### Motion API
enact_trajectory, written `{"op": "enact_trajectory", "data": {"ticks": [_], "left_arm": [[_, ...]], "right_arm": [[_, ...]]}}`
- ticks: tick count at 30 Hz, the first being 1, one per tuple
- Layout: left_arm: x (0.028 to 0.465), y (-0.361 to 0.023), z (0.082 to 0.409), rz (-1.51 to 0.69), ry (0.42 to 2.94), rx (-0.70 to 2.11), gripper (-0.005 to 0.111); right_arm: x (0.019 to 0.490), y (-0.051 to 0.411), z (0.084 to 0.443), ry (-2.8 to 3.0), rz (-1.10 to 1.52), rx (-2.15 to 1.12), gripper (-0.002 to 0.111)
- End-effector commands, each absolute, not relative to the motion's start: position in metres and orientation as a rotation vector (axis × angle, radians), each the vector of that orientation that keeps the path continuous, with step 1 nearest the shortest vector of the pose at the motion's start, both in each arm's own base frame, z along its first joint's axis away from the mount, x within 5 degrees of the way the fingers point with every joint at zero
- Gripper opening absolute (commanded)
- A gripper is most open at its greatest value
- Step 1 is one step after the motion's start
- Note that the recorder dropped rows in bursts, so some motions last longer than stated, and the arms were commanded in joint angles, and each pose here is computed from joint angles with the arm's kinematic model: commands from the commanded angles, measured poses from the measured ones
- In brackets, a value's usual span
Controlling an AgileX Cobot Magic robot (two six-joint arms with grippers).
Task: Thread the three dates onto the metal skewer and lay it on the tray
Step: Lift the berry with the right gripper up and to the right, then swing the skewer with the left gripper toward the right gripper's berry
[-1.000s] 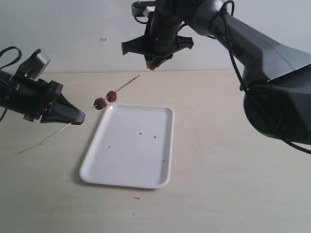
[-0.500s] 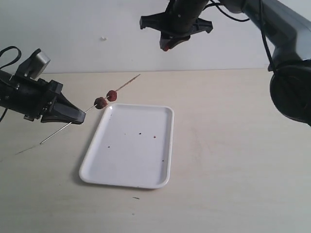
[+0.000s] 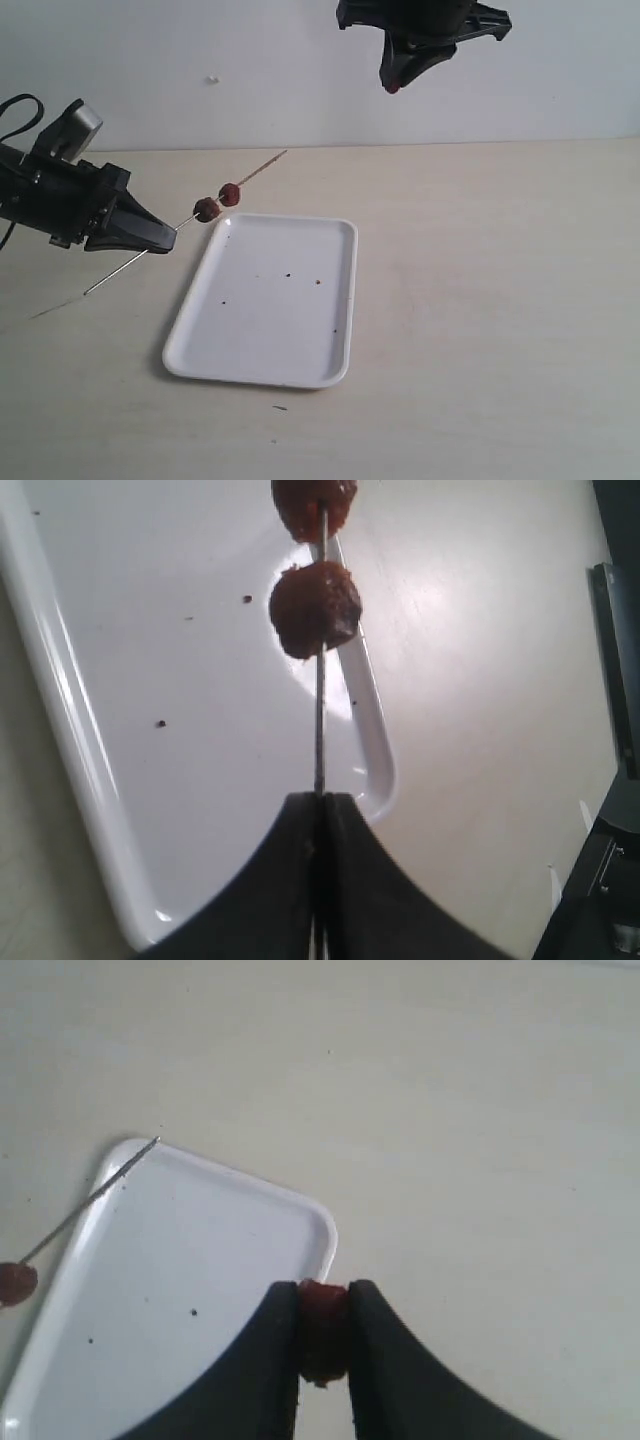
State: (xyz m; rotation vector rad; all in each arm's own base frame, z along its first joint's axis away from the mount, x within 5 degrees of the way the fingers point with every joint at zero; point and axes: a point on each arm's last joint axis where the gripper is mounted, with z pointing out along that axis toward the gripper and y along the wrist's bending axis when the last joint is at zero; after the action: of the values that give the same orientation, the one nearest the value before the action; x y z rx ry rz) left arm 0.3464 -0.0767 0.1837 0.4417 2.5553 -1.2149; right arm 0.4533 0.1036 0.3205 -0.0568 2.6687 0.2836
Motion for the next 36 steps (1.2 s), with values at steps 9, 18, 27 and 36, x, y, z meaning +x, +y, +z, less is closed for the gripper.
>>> {"op": "enact_trajectory", "data": {"ticks": [9, 18, 27, 36], "left_arm": [[0.331, -0.115, 0.185, -1.305, 2.528, 0.58, 0.0], [0.33, -0.141, 0.193, -1.397, 2.396, 0.588, 0.0], [0.333, -0.167, 0.196, -1.424, 2.295, 0.52, 0.0], [0.323, -0.189, 0.197, -1.445, 2.276, 0.589, 0.0]], "right_arm": [[0.365, 0.079, 0.276, 2.192, 0.403, 0.177, 0.015], [0.359, 0.072, 0.25, 2.104, 0.407, 0.295, 0.015], [0.361, 0.071, 0.255, 2.044, 0.418, 0.327, 0.015], [0.363, 0.07, 0.258, 1.997, 0.393, 0.296, 0.015]]}}
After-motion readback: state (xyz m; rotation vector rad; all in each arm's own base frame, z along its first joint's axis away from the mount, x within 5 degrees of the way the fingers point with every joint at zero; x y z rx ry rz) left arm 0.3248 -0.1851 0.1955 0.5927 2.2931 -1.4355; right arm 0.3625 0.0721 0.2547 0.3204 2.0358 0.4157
